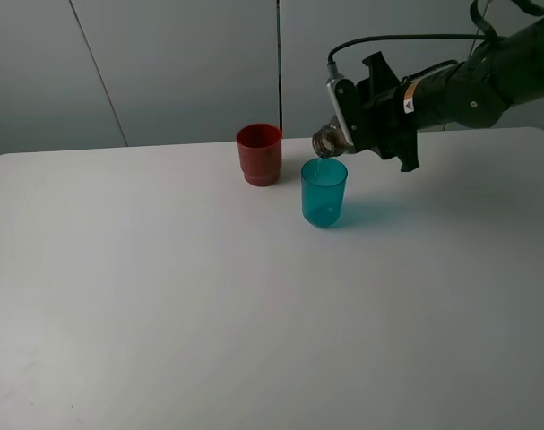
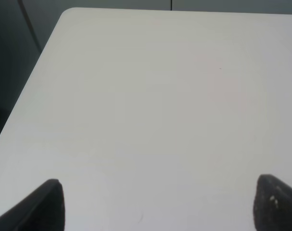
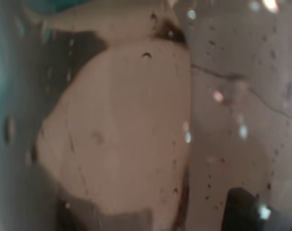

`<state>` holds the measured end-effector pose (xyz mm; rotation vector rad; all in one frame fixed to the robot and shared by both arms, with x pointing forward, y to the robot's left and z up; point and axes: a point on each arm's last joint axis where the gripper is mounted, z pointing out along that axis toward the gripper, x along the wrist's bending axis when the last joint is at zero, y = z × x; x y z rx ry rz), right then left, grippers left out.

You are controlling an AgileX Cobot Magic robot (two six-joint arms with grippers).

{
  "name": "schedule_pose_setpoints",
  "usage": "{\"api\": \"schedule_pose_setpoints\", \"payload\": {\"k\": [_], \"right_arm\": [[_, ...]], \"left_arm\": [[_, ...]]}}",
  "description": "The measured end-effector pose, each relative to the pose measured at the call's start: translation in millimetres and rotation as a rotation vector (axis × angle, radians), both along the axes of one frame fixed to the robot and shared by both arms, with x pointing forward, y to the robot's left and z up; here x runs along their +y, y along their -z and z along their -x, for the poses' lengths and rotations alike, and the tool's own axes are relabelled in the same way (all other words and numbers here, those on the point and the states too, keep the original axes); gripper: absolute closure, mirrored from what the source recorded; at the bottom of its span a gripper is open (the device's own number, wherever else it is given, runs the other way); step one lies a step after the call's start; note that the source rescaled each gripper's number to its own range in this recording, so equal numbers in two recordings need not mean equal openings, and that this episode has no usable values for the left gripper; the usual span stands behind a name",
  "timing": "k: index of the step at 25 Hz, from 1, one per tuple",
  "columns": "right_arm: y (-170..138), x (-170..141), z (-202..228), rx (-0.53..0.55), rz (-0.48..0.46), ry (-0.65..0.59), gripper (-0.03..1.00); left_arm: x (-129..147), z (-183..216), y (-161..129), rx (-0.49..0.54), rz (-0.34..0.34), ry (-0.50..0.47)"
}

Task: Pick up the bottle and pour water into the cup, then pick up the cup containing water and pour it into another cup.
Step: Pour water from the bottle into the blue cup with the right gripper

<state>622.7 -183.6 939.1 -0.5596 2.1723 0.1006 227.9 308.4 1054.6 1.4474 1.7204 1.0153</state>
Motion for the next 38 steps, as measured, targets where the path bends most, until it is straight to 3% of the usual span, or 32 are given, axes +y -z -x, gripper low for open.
{"api": "schedule_pose_setpoints", "payload": {"k": [38], "right_arm": [[-12, -4, -11, -0.076, 0.066, -0.052, 0.96]], "left_arm": [[0, 0, 0, 0.000, 0.000, 0.000]]}}
